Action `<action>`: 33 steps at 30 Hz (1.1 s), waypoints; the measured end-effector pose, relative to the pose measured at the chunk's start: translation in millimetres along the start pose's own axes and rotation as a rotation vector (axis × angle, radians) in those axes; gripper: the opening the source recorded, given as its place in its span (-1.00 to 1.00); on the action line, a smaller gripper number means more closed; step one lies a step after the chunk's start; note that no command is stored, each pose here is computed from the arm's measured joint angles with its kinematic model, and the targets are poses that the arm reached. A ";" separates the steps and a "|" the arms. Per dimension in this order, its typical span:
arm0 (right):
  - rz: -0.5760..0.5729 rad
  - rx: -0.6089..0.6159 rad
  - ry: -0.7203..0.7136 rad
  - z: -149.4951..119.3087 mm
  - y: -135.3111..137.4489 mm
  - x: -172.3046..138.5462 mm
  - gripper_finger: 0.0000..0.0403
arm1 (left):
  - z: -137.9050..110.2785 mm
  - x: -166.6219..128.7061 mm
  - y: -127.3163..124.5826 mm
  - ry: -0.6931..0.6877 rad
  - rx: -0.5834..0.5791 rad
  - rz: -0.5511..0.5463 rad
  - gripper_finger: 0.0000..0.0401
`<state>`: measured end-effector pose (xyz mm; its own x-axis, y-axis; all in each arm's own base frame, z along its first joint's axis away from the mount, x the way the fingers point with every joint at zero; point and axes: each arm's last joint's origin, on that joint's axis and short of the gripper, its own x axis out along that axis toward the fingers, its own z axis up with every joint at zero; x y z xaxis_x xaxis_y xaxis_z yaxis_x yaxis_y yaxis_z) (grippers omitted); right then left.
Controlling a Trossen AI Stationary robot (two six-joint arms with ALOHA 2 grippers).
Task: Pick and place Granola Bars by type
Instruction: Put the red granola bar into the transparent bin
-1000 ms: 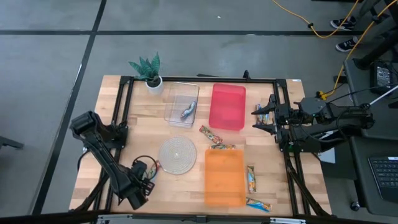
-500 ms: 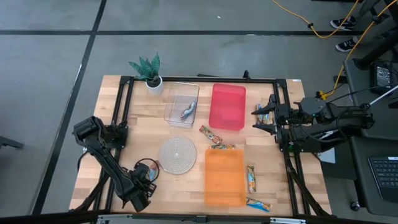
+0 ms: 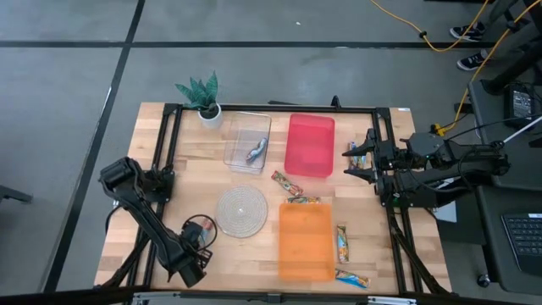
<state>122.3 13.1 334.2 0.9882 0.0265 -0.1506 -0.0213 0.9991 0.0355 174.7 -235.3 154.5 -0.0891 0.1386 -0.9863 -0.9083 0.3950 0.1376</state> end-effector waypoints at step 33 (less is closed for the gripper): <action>0.000 -0.007 0.000 0.0 0.0 0.0 0.20 | 95.4 -129.4 76.7 -0.500 0.018 -0.630 -0.93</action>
<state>122.3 13.1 334.2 0.9882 0.0264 -0.1510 -0.0223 0.9993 0.0287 155.6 -136.3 301.4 0.6353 0.2736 -0.7222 -0.7199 0.5484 -0.4255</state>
